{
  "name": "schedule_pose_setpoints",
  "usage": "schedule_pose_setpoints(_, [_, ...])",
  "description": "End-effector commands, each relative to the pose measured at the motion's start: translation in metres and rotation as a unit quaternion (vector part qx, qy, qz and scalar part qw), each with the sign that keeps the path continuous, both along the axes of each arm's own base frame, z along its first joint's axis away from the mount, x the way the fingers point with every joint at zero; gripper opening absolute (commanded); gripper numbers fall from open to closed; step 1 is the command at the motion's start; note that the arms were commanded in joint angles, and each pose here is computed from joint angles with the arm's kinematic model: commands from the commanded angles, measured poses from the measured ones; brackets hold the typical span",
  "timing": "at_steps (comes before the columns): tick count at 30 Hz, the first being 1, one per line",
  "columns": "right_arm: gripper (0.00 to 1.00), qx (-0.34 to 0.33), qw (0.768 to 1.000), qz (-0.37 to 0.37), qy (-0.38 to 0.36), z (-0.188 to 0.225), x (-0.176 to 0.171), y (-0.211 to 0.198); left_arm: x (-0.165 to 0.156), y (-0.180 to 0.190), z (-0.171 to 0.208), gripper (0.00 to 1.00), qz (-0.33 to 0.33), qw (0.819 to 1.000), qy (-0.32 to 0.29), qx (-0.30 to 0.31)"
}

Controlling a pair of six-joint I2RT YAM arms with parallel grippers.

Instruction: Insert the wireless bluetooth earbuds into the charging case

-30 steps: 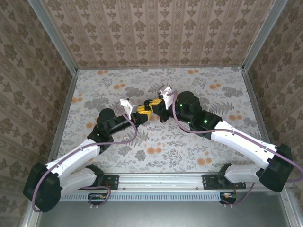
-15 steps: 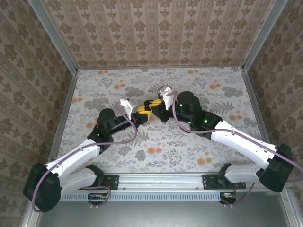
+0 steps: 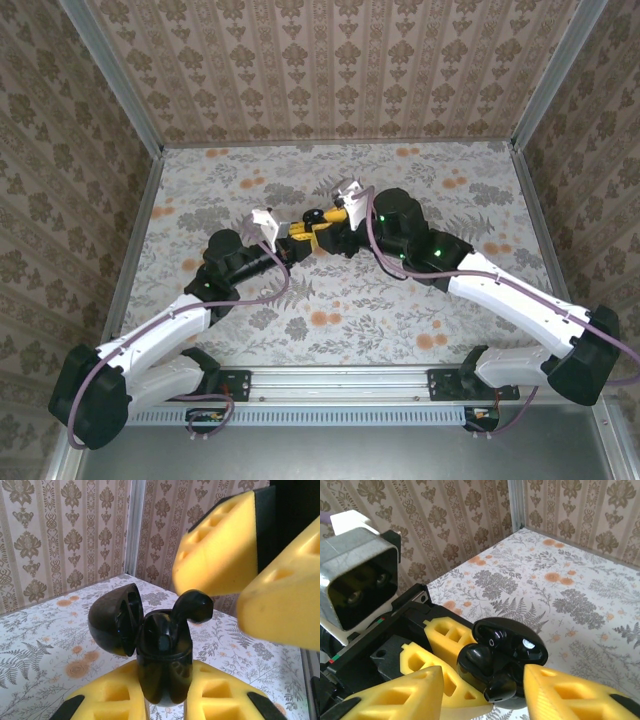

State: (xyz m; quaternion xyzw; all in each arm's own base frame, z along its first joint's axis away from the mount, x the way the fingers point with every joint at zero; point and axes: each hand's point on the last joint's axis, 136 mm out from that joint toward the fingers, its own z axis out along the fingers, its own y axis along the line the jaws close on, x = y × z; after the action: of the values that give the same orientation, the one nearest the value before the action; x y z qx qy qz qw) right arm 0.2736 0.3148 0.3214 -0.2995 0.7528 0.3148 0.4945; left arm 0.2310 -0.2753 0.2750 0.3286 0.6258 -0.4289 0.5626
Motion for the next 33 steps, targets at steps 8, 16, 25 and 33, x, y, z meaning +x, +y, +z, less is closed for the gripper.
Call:
schedule_pose_setpoints(8, [0.58,0.034,0.996,-0.071,0.039,0.048,0.005,-0.02,-0.002,0.004,0.017,0.0,0.001,1.0,-0.016,-0.025])
schedule_pose_setpoints(16, [0.51,0.035,0.994,-0.049,0.092,0.04,-0.004,-0.015,-0.002,0.004,0.018,0.0,-0.001,1.0,-0.012,-0.026])
schedule_pose_setpoints(25, [0.58,0.009,0.989,-0.053,0.134,0.014,-0.001,-0.011,-0.002,0.002,0.021,0.0,-0.009,1.0,-0.011,-0.026])
schedule_pose_setpoints(33, [0.52,0.043,0.984,-0.042,0.171,0.006,0.011,-0.013,-0.003,-0.001,0.022,0.0,-0.017,0.999,-0.007,-0.026])
